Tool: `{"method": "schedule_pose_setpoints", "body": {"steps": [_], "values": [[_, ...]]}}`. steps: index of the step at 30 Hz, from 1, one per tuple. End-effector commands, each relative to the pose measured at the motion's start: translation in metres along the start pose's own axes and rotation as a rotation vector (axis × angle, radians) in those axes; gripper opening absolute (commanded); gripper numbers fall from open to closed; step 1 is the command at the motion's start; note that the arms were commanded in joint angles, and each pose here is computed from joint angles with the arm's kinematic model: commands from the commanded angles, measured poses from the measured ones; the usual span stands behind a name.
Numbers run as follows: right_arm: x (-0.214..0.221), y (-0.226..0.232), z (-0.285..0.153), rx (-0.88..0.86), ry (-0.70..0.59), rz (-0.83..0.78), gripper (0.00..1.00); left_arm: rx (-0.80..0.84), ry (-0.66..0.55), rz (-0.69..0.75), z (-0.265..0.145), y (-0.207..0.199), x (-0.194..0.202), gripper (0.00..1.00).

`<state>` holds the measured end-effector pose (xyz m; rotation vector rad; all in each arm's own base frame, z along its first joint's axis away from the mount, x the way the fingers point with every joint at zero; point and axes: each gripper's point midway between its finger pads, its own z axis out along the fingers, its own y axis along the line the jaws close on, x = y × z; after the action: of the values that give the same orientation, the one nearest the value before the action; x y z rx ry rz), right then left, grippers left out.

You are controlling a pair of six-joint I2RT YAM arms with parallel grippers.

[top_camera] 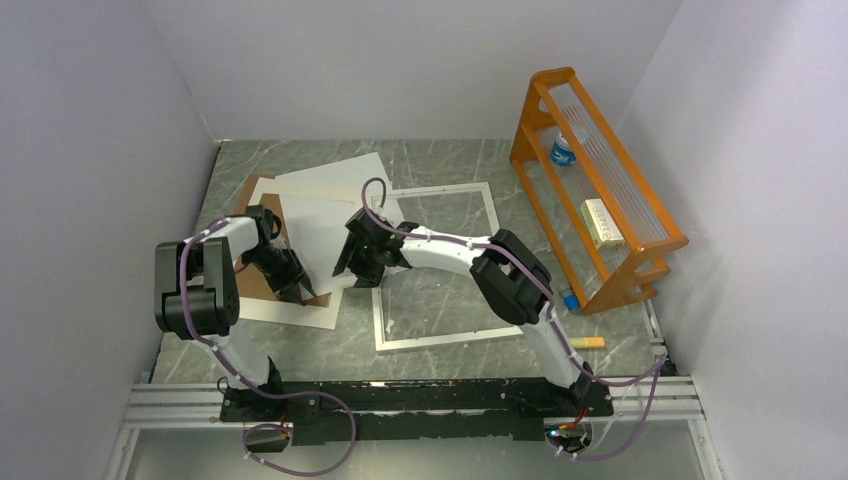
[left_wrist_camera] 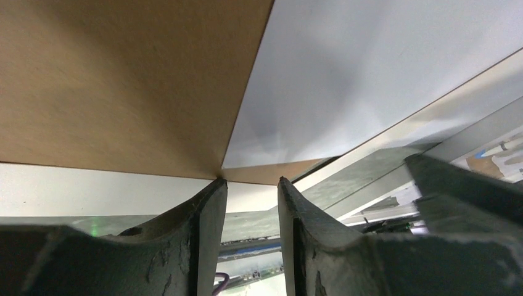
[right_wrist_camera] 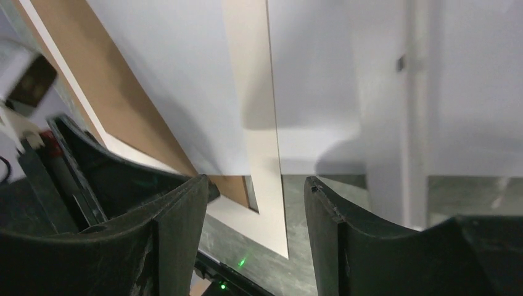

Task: Put the photo into the frame
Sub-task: Move the photo frame item to the center of the board.

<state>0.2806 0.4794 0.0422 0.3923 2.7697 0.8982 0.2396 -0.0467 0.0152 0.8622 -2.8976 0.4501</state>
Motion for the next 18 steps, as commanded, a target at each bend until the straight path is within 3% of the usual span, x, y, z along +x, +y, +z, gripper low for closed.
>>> {"method": "schedule_pose_setpoints", "body": {"steps": [1,5,9,11,13,16,18], "values": [[-0.025,0.017,-0.025,-0.047,-0.029,-0.019,0.62,0.001,0.059,-0.024,0.009,0.002,0.024,0.42],[-0.020,0.017,-0.031,-0.034,-0.006,-0.042,0.62,0.014,-0.003,0.032,-0.019,-0.009,0.015,0.43],[-0.011,0.007,-0.042,-0.001,-0.016,-0.041,0.61,-0.120,-0.193,0.046,-0.059,0.004,-0.013,0.56],[-0.004,0.006,-0.047,-0.010,-0.005,-0.037,0.61,-0.159,-0.261,0.031,-0.072,0.010,-0.027,0.58],[0.000,0.005,-0.049,0.017,-0.010,-0.035,0.60,-0.183,-0.303,-0.019,-0.078,0.019,-0.038,0.51],[0.013,0.004,-0.045,0.028,0.006,-0.031,0.59,-0.192,-0.294,-0.111,-0.072,0.038,-0.046,0.38],[0.021,0.003,-0.040,0.035,0.010,-0.034,0.59,-0.161,-0.257,-0.162,-0.060,0.048,-0.046,0.34]]}}
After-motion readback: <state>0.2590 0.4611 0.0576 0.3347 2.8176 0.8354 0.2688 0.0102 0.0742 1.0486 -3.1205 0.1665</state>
